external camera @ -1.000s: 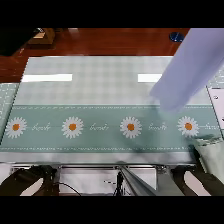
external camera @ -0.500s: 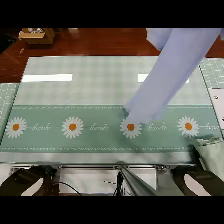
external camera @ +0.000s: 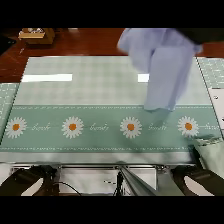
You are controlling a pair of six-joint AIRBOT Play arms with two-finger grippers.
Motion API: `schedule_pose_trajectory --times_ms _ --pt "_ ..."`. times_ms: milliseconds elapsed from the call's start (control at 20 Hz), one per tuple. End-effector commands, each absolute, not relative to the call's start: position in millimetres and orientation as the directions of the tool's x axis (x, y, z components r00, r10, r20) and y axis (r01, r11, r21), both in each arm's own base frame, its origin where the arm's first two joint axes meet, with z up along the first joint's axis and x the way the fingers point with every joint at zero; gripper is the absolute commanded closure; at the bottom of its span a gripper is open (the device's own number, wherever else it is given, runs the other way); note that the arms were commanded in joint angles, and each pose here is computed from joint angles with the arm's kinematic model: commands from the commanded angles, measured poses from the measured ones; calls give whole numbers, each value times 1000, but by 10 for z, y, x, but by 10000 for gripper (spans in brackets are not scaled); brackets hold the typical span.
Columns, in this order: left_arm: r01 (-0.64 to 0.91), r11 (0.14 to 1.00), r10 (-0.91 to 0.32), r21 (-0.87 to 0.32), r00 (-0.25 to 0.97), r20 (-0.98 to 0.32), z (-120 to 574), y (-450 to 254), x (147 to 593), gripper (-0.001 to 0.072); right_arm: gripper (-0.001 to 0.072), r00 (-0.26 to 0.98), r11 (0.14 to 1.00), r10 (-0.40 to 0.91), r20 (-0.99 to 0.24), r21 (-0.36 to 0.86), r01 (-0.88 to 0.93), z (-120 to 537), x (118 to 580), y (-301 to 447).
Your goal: Fold the shirts.
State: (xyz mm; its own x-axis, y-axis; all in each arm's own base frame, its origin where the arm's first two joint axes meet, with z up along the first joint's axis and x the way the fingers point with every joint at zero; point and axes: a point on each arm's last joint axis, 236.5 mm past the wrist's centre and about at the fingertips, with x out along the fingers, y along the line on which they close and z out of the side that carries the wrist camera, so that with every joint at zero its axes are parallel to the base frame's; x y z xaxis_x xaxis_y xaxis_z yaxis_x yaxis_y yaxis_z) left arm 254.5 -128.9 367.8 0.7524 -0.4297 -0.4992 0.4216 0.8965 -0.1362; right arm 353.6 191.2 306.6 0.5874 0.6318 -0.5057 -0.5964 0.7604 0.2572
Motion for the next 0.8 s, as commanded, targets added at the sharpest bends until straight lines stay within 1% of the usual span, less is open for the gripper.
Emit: schedule_pose_trajectory --times_ms 0,150,250,300,400,450,550,600,750 --pt "422 897 -428 -134 753 -500 3678 -1284 2539 -4 678 340 661 679 -651 339 -670 2278 3388 2583" --pt "413 902 -415 -126 751 -514 3646 -1253 2535 -4 677 140 582 671 -728 400 -708 1516 3188 3264" --pt "385 917 -376 -103 752 -541 3581 -1161 2537 -4 677 60 544 653 -755 412 -731 1144 3040 3637" --pt "365 927 -349 -86 755 -556 3547 -1097 2544 -4 653 42 535 643 -765 409 -739 1011 3002 3758" --pt "316 948 -284 -47 764 -579 3488 -944 2574 -4 342 27 530 620 -784 394 -751 853 2983 3819" --pt "298 954 -259 -32 766 -588 3448 -893 2597 -5 275 47 547 594 -803 361 -755 828 3043 3725" --pt "294 956 -242 -23 737 -631 3248 -894 2643 -5 269 115 613 506 -855 263 -745 826 3244 3323" --pt "293 956 -232 -22 704 -672 3051 -907 2670 -5 226 159 656 450 -879 205 -726 854 3371 3037" --pt "290 957 -177 -11 554 -814 2238 -914 2695 -6 220 278 804 211 -937 4 -595 983 3729 1836"
